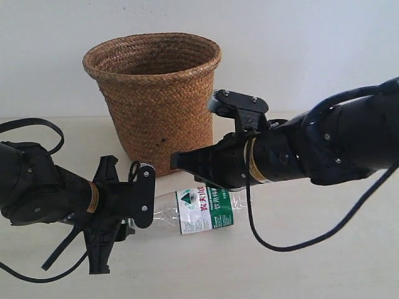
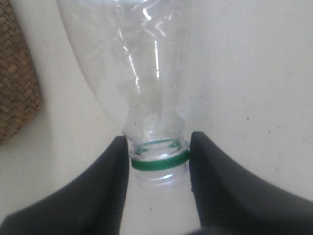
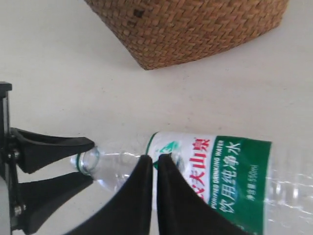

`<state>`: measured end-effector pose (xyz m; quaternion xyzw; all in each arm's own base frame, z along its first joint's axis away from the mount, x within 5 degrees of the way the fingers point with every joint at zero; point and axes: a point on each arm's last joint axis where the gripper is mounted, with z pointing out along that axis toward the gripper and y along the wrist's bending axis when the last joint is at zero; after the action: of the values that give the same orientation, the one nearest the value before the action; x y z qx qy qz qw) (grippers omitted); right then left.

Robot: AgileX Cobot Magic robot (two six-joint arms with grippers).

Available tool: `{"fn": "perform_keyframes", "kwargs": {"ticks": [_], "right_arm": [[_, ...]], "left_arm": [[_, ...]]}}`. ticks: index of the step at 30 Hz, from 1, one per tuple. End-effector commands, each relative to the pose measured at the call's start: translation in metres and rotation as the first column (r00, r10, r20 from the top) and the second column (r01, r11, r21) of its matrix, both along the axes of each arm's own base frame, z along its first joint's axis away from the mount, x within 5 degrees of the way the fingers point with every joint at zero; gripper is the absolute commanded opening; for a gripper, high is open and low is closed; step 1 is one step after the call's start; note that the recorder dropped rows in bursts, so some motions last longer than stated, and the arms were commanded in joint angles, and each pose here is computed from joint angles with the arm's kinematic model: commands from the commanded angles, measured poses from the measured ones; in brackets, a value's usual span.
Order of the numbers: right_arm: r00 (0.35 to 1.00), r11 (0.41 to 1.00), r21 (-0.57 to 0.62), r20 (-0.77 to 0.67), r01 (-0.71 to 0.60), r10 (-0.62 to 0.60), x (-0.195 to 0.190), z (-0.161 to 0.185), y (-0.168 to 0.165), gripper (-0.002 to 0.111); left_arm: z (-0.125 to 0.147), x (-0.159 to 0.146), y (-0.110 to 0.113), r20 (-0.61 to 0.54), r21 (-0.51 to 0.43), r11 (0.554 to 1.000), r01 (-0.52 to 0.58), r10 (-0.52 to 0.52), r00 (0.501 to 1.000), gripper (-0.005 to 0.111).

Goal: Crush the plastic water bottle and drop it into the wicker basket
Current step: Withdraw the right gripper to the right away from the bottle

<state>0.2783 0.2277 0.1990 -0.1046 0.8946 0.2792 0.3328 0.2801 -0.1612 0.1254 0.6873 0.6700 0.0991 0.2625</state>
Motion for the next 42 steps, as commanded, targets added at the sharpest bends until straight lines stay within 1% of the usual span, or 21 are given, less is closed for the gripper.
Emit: {"fn": "perform_keyframes", "kwargs": {"ticks": [1,4,6,9,10,14,16,18,20,22,25,28,33,36,42], "right_arm": [[0.989,0.995,-0.090,0.149,0.036,-0.023,-0.021,0.023,-0.008,0.000],[0.973,0.997,-0.076,0.229,-0.017,0.034,-0.044,0.048,-0.009,0.000],[0.958,0.998,-0.061,0.286,-0.010,0.027,-0.059,0.065,-0.015,0.000],[0.915,0.998,-0.051,0.404,0.022,0.001,-0.084,0.093,-0.033,0.000],[0.903,0.999,-0.030,0.430,0.025,-0.010,-0.093,0.102,-0.040,0.000],[0.880,0.999,0.038,0.474,-0.004,-0.014,-0.126,0.113,-0.067,0.000],[0.871,0.998,0.064,0.490,0.001,-0.032,-0.139,0.112,-0.084,0.000],[0.866,0.995,0.099,0.494,0.030,-0.075,-0.150,0.110,-0.102,0.000],[0.872,0.991,0.126,0.479,0.051,-0.106,-0.158,0.102,-0.115,0.000],[0.873,0.991,0.120,0.476,0.055,-0.106,-0.165,0.091,-0.125,0.000],[0.876,0.987,0.137,0.464,0.078,-0.134,-0.173,0.078,-0.138,0.000],[0.871,0.984,0.147,0.466,0.099,-0.157,-0.180,0.067,-0.149,0.000],[0.871,0.981,0.159,0.461,0.107,-0.170,-0.187,0.055,-0.159,0.000],[0.897,0.977,0.188,0.407,0.103,-0.173,-0.189,0.050,-0.158,0.000],[0.900,0.977,0.191,0.404,0.093,-0.165,-0.189,0.050,-0.157,0.000]], "left_arm": [[-0.001,-0.003,-0.001,-0.010,0.007,1.000,-0.001,0.001,1.000,0.004],[-0.001,-0.002,-0.001,-0.009,0.001,1.000,-0.003,0.003,1.000,0.004],[-0.001,-0.002,-0.001,-0.013,-0.007,1.000,-0.016,0.016,1.000,0.004],[0.000,-0.002,-0.001,-0.012,-0.010,1.000,-0.021,0.021,1.000,0.004],[0.000,-0.002,-0.001,-0.010,-0.011,1.000,-0.021,0.021,1.000,0.004],[0.001,-0.003,0.001,-0.017,0.005,1.000,-0.029,0.029,0.999,0.004],[0.004,-0.005,0.004,-0.025,0.030,0.999,-0.040,0.040,0.999,0.004],[0.009,-0.005,0.005,-0.020,0.037,0.998,-0.046,0.047,0.999,0.004],[0.017,-0.007,0.004,-0.005,0.007,0.998,-0.058,0.058,0.998,0.004],[0.025,-0.009,0.000,0.017,-0.014,0.999,-0.045,0.046,0.999,0.004],[0.037,-0.016,-0.007,0.040,-0.023,1.000,-0.019,0.020,0.999,0.004],[0.042,-0.022,-0.013,0.044,-0.032,0.999,-0.003,0.005,0.999,0.004],[0.043,-0.030,-0.019,0.021,-0.026,1.000,-0.005,0.005,1.000,0.004],[0.042,-0.034,-0.020,0.007,-0.005,1.000,0.000,0.000,1.000,0.004],[0.041,-0.041,-0.027,-0.008,0.011,1.000,0.022,-0.022,1.000,0.004]]}}
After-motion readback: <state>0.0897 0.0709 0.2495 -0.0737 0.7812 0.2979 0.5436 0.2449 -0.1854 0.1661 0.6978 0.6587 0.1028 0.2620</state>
